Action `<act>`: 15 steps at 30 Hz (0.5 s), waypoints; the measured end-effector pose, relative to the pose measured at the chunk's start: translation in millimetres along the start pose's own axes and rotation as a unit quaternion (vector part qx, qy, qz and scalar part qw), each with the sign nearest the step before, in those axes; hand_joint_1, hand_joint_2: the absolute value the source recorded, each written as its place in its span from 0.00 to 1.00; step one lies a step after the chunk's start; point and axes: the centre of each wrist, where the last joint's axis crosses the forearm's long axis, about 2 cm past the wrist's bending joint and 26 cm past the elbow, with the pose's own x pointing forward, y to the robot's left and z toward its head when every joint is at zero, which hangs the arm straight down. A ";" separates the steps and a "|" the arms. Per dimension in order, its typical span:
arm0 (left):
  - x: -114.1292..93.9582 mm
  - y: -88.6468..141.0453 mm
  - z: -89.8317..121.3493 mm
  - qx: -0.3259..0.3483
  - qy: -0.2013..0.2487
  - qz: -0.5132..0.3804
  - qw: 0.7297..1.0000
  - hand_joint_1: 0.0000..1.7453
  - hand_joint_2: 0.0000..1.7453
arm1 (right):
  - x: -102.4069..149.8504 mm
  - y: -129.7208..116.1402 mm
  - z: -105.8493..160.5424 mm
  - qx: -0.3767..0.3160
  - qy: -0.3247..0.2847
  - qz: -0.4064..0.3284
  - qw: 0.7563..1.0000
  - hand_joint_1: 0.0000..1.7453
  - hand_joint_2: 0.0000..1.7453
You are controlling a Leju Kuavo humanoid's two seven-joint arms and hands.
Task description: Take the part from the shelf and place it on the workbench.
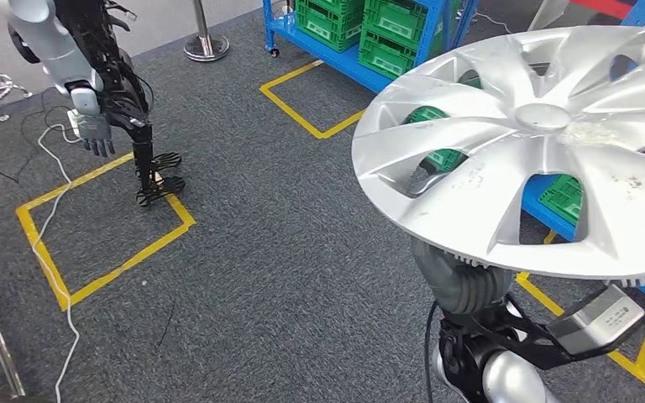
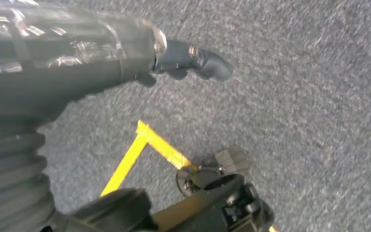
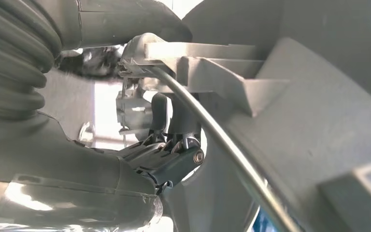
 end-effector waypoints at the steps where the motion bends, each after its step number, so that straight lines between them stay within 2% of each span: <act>1: 0.7 0.7 -0.5 0.000 -0.002 -0.002 1.000 0.00 1.00 | 0.0 0.0 -1.3 0.003 -0.004 -0.001 1.000 1.00 1.00; 9: 5.7 14.8 -7.2 0.021 -0.005 -0.007 1.000 0.00 1.00 | -1.5 0.2 -13.7 0.037 -0.021 -0.031 0.999 1.00 1.00; 15: 2.1 21.9 -8.1 0.036 -0.005 0.005 0.999 0.00 1.00 | -5.4 2.4 -24.0 0.061 -0.027 -0.050 0.997 1.00 1.00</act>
